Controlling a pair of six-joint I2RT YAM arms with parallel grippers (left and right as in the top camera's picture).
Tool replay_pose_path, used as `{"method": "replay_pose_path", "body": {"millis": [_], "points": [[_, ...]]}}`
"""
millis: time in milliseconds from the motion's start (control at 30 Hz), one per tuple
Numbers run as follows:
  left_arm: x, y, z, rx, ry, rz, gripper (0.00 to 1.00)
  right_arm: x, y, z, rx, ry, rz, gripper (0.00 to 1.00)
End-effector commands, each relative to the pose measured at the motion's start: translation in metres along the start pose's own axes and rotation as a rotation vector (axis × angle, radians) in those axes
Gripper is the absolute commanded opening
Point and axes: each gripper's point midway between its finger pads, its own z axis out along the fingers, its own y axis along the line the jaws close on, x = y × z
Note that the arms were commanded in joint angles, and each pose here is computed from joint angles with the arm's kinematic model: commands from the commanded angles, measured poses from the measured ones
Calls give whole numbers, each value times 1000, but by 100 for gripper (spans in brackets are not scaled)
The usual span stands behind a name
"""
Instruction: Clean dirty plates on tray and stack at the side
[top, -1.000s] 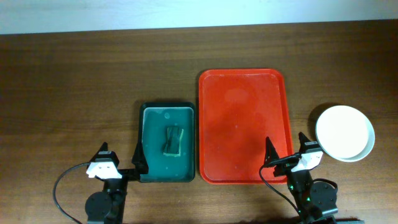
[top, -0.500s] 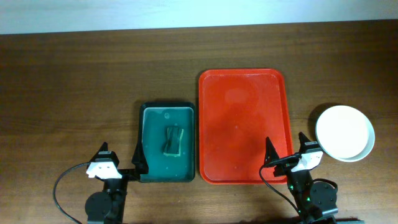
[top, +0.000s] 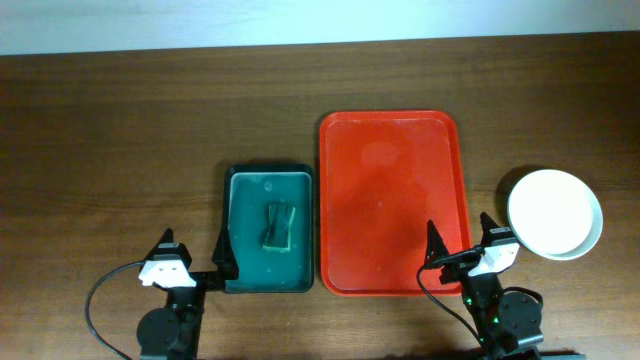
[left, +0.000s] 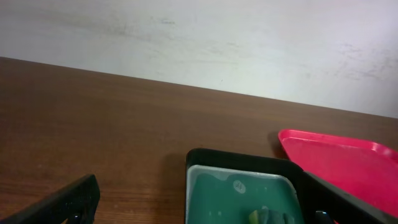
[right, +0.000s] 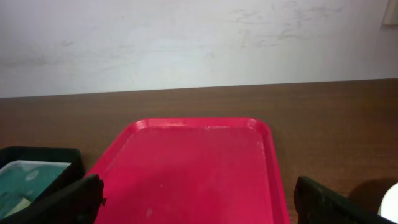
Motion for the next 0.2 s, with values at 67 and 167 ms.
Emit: {"method": "replay_pose_path", "body": {"millis": [67, 167], "points": [[1, -2, 0, 10, 3, 16, 100, 3, -4, 0, 19, 4, 0, 98], [1, -2, 0, 10, 3, 16, 99, 3, -4, 0, 19, 4, 0, 98]]}}
